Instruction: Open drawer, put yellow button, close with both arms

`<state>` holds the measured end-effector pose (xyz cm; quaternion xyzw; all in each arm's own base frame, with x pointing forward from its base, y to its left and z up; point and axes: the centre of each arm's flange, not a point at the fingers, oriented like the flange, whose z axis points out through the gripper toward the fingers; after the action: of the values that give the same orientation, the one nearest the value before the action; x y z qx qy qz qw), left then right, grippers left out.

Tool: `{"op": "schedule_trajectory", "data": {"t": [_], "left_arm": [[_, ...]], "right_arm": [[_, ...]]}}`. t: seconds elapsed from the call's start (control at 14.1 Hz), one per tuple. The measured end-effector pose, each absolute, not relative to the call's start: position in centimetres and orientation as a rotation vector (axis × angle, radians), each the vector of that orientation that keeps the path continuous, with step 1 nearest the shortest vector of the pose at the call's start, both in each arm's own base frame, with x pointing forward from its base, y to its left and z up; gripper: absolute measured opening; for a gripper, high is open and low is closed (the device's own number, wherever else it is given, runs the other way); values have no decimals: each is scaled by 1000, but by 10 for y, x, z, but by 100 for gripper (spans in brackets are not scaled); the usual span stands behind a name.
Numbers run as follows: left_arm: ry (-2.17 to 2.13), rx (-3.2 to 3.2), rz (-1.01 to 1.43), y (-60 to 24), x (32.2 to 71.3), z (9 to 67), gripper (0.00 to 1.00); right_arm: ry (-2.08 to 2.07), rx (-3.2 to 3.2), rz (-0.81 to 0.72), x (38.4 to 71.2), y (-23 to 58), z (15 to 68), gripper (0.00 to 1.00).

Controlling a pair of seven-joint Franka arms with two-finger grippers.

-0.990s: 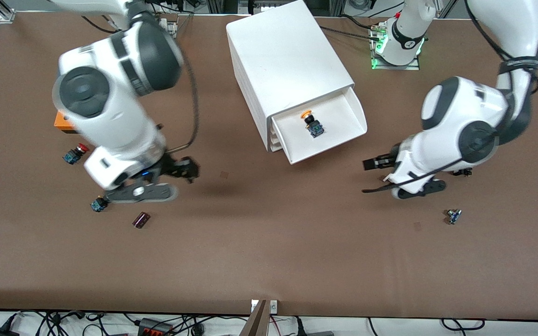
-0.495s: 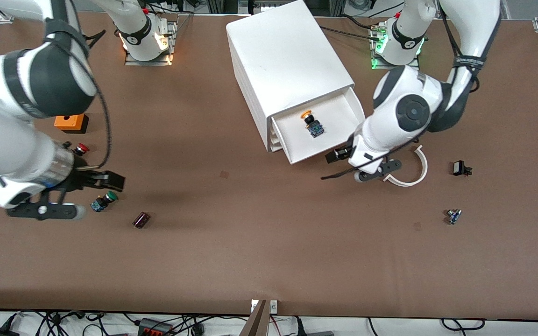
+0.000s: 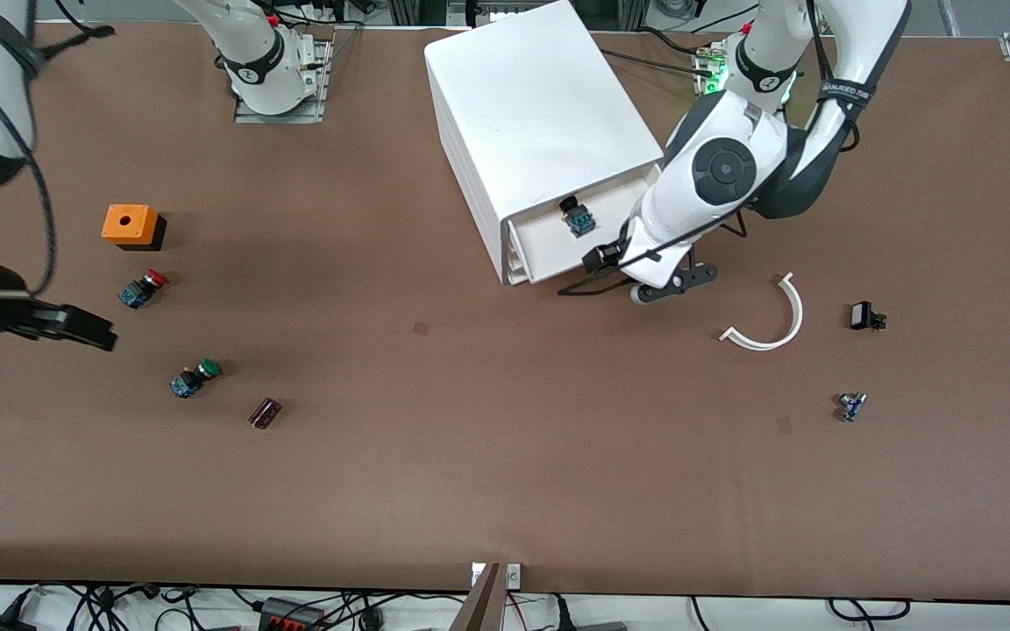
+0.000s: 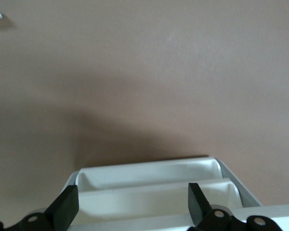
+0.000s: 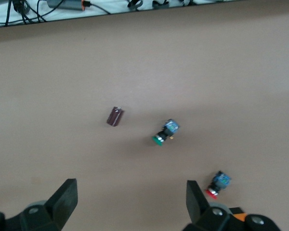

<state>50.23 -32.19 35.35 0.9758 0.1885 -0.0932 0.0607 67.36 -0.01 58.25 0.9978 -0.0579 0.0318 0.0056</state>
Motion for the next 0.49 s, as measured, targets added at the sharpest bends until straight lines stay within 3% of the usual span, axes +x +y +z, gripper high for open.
{"op": "schedule_trajectory", "data": {"t": [0.28,0.49], "left_arm": [[546,2964,-315,-352,473,353,100],[539,2970,-326,-366,458,354,100]], "right_arm": [[-121,3121,142,641,-40,617,100],[-90,3126,70,623,-37,627,100]]}}
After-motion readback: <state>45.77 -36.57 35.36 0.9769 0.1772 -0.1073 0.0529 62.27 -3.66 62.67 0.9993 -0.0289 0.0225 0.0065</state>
